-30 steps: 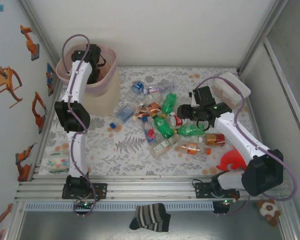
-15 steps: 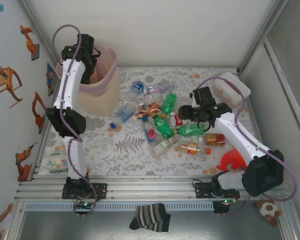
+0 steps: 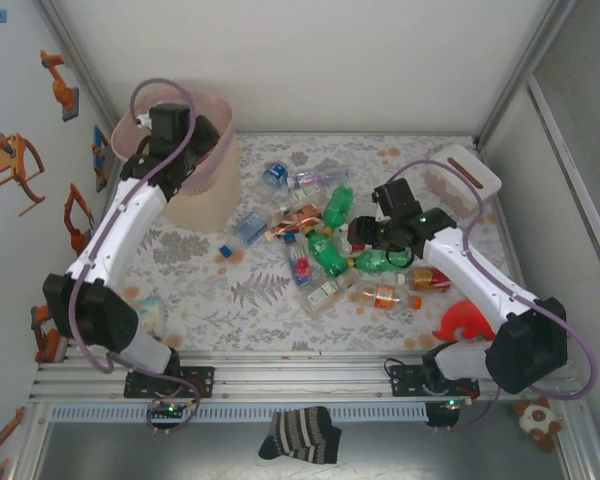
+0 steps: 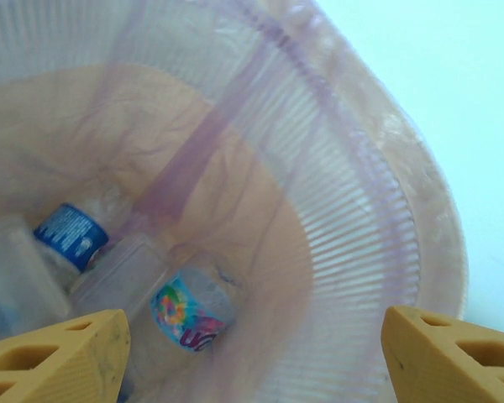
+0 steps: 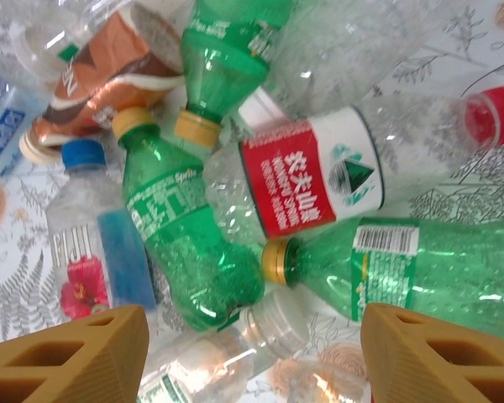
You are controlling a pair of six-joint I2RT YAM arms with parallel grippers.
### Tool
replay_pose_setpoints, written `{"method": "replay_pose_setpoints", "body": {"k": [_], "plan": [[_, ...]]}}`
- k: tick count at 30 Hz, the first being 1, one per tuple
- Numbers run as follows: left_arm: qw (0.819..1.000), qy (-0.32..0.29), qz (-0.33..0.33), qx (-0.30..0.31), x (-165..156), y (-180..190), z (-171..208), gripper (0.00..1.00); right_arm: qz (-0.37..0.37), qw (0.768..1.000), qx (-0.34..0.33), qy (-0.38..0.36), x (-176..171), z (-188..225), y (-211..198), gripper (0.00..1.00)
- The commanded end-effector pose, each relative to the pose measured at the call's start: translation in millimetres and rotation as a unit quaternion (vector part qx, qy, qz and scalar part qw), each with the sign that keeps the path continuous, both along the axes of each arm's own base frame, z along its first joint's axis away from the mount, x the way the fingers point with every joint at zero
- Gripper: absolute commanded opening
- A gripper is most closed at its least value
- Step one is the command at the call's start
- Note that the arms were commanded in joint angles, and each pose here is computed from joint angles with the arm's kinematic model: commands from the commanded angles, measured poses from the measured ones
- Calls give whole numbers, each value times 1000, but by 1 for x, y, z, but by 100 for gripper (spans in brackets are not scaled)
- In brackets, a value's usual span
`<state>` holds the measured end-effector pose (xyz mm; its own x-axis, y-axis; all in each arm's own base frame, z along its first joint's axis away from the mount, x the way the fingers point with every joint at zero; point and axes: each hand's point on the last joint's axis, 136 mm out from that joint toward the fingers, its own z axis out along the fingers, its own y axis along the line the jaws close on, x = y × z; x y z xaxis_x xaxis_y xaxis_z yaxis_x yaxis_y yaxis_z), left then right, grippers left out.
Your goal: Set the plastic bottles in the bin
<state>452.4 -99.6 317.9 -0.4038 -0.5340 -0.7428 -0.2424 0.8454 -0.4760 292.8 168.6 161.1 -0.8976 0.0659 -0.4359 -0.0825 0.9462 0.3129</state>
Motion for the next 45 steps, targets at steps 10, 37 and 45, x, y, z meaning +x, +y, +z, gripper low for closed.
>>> {"method": "replay_pose_setpoints", "body": {"k": [10, 37, 45], "plan": [[967, -68, -242, 44, -46, -57, 18, 77, 102, 993, -48, 16, -6, -5, 19, 64], [859, -47, -468, 200, -157, -110, -3, 74, 154, 986, -64, 13, 20, -22, 125, 64], [820, 58, -493, 284, -150, -121, -89, 72, 101, 993, -54, -3, 30, -10, 88, 64]]}}
